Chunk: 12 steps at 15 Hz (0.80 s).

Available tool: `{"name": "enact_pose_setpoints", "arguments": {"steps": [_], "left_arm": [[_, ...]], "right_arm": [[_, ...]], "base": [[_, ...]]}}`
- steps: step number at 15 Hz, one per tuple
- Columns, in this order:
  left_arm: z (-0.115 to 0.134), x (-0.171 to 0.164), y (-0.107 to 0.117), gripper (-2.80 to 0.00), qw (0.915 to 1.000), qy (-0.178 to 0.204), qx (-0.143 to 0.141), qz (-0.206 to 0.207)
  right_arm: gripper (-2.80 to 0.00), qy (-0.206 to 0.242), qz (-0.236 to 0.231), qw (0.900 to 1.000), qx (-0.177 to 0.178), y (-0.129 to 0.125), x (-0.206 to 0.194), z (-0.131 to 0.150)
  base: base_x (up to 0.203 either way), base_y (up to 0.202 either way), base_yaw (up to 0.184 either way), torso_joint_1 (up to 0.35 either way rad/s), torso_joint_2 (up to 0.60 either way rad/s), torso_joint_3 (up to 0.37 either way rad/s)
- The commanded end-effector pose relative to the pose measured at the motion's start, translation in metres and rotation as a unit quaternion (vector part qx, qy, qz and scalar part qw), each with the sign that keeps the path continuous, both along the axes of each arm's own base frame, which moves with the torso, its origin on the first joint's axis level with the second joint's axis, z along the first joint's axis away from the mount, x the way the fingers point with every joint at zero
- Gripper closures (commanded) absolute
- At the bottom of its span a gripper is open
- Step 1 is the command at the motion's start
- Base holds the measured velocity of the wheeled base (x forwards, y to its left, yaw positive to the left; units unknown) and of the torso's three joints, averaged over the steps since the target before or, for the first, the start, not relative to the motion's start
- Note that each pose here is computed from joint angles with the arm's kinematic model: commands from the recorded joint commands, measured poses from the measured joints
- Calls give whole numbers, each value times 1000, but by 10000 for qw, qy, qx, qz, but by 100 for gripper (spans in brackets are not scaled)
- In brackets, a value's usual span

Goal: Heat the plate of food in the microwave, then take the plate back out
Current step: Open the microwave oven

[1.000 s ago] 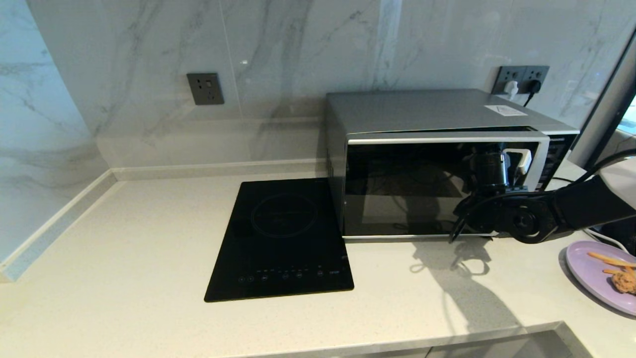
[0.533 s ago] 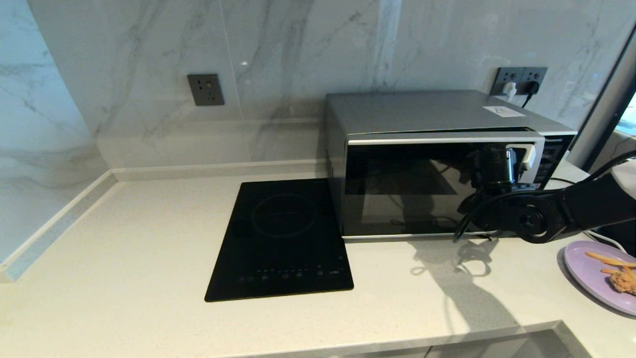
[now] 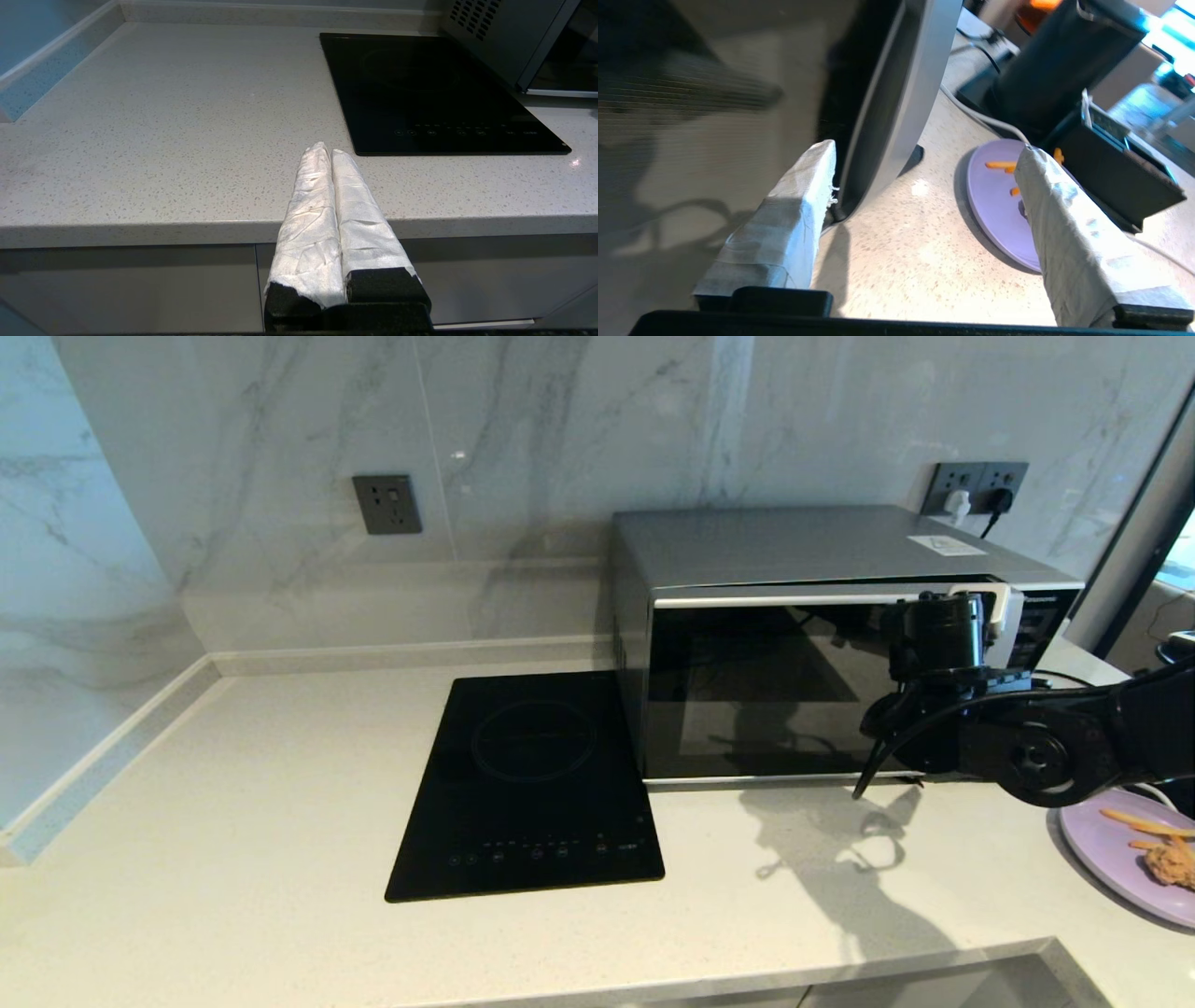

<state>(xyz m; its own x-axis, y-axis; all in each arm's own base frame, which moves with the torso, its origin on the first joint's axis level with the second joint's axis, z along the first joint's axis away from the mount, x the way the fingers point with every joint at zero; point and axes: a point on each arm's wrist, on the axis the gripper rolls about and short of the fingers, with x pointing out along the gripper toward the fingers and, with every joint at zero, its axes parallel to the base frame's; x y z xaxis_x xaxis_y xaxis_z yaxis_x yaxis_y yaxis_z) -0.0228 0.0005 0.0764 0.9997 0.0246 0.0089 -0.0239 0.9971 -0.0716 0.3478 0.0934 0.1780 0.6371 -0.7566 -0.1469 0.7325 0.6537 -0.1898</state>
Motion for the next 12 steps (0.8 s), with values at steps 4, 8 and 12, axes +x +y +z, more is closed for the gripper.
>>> {"name": "enact_pose_setpoints", "arguments": {"steps": [4,8,12], "left_arm": [[0,0,0,0,10000,6,-3,0],[0,0,0,0,10000,6,-3,0],[0,0,0,0,10000,6,-3,0]], "right_arm": [[-280,-618,435,9971,59,11,-56,76],[-280,-779,396,9962,-22,-4,-69,140],[0,-558,287,9977,-256,-29,-48,180]], "base": [[0,0,0,0,0,0],[0,0,0,0,0,0],[0,0,0,0,0,0]]}}
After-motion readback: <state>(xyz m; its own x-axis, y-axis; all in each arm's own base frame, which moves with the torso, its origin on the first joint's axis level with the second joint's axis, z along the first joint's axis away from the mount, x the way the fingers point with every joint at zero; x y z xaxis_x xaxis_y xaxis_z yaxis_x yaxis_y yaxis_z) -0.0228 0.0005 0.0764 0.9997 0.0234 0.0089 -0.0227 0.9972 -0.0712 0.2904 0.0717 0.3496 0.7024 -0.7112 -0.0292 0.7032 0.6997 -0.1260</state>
